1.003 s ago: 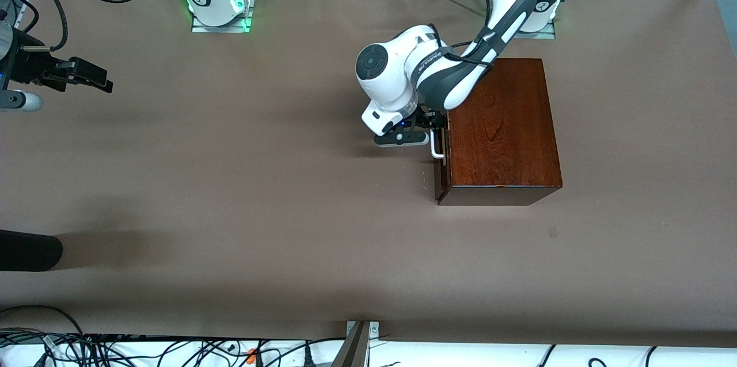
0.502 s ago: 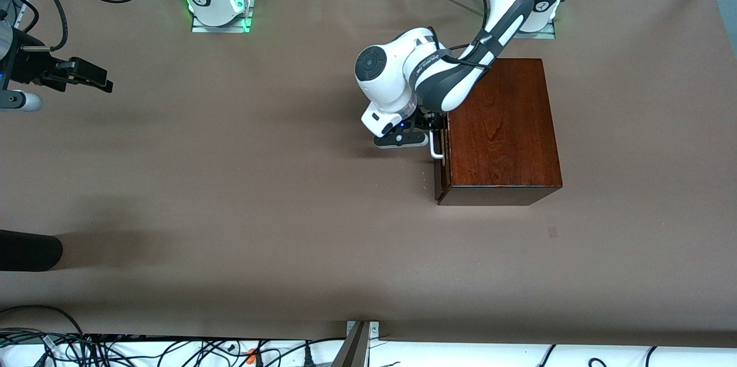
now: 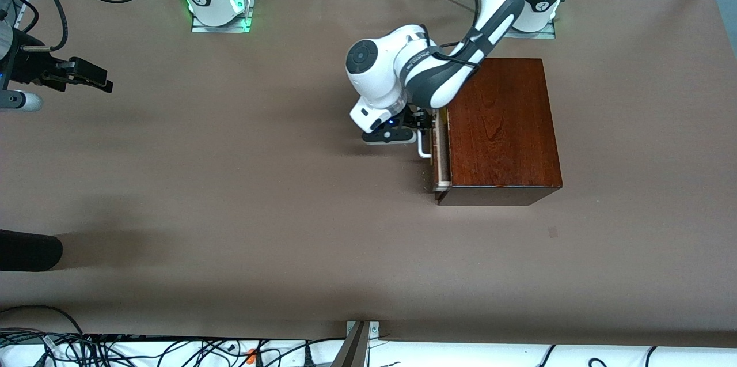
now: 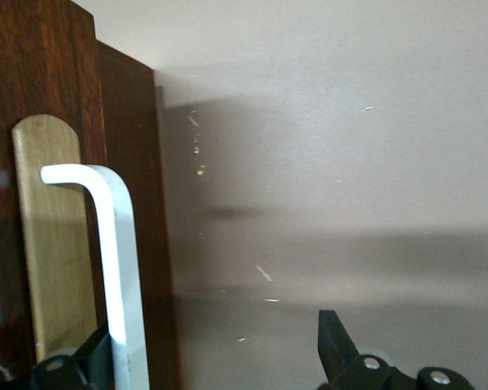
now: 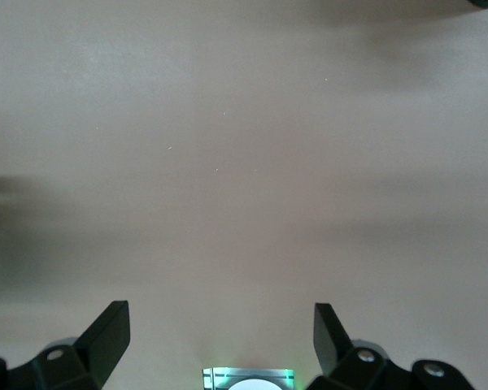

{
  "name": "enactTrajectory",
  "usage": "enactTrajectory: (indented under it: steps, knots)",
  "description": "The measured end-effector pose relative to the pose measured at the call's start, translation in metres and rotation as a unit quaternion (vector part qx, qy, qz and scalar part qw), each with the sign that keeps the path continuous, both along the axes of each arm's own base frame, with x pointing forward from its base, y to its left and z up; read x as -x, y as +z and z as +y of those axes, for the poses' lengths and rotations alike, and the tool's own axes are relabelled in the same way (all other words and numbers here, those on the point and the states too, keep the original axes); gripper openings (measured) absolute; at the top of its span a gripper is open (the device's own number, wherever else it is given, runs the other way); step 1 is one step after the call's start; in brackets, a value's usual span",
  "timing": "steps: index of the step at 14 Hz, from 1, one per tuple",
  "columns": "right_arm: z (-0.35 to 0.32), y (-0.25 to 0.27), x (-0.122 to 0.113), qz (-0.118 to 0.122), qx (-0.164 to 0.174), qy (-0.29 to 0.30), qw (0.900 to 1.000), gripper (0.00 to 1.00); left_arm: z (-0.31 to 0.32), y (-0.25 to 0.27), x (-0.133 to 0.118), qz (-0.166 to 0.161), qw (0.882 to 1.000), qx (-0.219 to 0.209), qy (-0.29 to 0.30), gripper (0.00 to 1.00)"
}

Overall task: Open drawer, take yellow block, close drawer
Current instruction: 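Pull the drawer out of the wooden box with the left gripper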

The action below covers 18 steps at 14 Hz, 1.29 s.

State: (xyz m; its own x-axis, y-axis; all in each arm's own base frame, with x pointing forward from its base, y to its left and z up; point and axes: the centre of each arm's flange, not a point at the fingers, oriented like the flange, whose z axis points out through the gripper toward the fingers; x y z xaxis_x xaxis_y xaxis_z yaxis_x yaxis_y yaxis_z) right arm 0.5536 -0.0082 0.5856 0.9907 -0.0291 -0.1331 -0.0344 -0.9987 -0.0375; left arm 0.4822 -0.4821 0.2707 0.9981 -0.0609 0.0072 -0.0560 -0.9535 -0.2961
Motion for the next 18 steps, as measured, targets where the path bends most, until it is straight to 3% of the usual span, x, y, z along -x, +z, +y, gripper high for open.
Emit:
enactTrajectory:
  steps: [18]
  knots:
    - [0.0,0.0,0.0,0.0,0.0,0.0,1.0,1.0,-0.072,0.004,0.005,-0.026,0.998,0.052,0.02,1.0]
